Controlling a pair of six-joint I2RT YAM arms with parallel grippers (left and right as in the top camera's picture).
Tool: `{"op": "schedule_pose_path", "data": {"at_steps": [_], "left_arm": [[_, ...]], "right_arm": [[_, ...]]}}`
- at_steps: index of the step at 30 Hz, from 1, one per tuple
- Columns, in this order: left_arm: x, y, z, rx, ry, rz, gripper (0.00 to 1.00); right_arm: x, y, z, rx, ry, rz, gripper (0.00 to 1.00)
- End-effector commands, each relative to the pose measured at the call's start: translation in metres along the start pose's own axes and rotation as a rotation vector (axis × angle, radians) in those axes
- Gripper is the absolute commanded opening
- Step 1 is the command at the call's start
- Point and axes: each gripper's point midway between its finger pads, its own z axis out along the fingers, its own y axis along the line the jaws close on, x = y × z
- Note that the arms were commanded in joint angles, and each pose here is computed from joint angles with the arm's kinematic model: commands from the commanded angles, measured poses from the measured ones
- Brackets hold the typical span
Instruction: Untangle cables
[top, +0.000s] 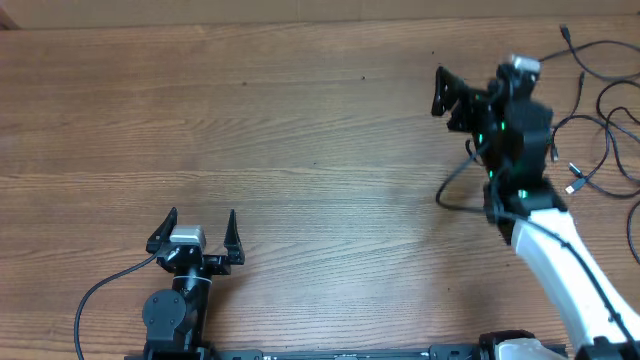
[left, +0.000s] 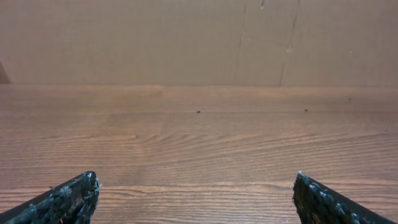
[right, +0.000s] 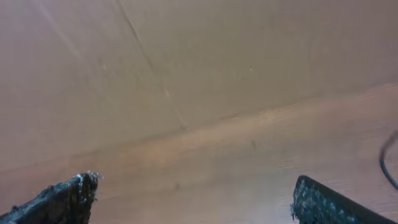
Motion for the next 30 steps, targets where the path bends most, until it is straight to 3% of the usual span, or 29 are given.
{"op": "schedule_pose_path", "data": {"at_steps": [1,10,16,30], "left_arm": [[0.0,-0.001,0.0,0.006,-0.004,0.022,1.0],[0.0,-0.001,0.0,0.006,-0.004,0.022,1.0],[0.0,-0.001,0.0,0.006,-0.004,0.022,1.0],[0.0,-0.001,0.0,0.006,-0.004,0.022,0.99]], "right_arm": [[0.007,-0.006,-0.025,-0.009,-0.078,0.0,1.0],[0.047,-0.033,-0.097,-0.008,-0.281,0.008,1.0],[0.081,-0.049,-0.124,0.022,-0.265,0.008,1.0],[0.116,-0.073,-0.147,0.125,-0.114,0.0,1.0]]}}
